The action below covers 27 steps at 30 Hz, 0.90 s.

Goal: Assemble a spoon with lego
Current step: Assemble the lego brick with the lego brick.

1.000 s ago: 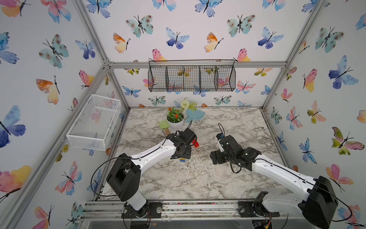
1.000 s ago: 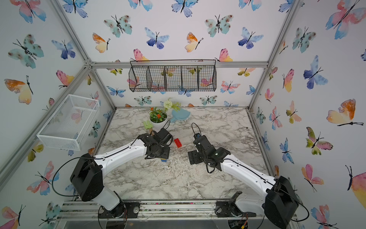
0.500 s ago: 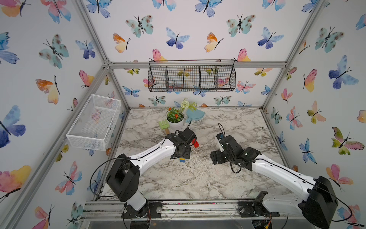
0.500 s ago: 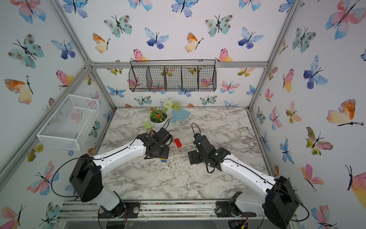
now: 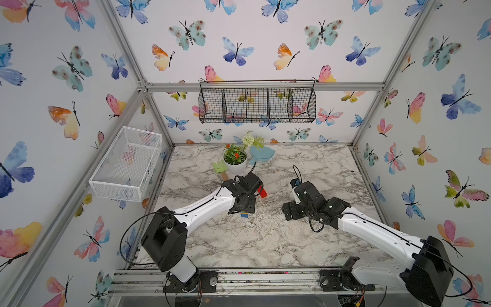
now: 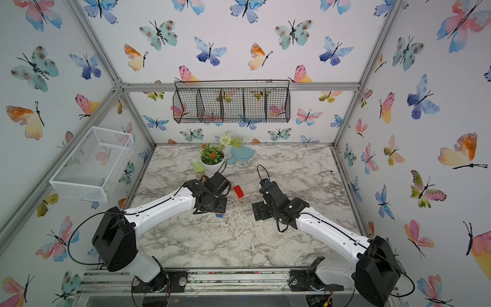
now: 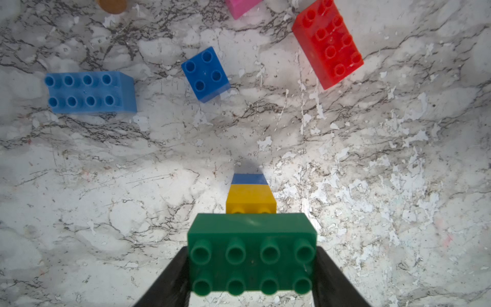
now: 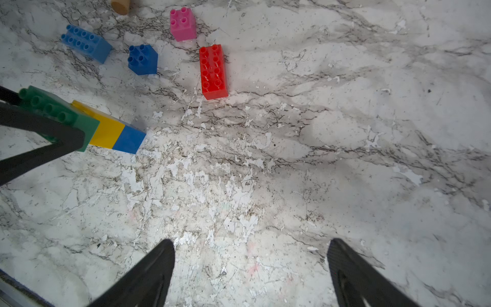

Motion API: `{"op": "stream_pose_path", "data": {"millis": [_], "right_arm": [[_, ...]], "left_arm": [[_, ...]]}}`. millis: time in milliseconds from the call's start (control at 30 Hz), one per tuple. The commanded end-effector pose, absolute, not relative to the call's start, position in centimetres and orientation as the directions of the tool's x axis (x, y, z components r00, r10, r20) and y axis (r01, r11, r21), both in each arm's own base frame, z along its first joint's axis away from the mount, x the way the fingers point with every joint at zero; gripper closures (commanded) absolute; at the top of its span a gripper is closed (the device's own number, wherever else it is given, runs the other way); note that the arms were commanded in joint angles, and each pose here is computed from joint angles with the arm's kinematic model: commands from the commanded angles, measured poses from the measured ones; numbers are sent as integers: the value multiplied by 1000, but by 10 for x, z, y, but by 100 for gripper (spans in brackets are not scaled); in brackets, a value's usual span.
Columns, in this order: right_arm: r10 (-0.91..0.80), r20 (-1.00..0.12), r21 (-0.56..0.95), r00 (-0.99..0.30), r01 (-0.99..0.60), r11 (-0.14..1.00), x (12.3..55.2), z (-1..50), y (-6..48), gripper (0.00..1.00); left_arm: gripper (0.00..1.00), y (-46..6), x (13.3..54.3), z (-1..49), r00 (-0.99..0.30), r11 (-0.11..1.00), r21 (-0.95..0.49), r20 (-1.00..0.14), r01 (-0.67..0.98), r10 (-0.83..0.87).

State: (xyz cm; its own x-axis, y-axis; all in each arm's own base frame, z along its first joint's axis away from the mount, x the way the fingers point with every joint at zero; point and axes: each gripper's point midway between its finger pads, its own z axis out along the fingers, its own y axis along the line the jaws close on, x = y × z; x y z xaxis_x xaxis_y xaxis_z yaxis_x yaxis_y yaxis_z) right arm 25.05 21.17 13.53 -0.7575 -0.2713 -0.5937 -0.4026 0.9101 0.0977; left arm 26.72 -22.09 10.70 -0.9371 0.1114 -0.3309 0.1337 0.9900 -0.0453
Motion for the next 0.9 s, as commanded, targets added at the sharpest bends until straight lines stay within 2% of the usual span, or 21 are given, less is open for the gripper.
{"op": "stream_pose_path", "data": {"millis": [0,333,600,867], "right_arm": [[-262,-586,83,-767,-378,922,247,133,202,7],[-262,-586,82,-767,-378,922,247,131,202,7],[-262,-585,84,-767,-379,921,247,130,202,7],[-265,-584,83,-767,-381,921,247,128,202,7]], "left_arm": [[81,-211,262,101,-942,991,-22,-316,130,117],[82,-201,249,81,-954,990,8,-264,143,140],[82,-198,251,98,-946,990,15,-291,142,140],[82,-196,248,88,-954,987,38,-253,154,158]]}}
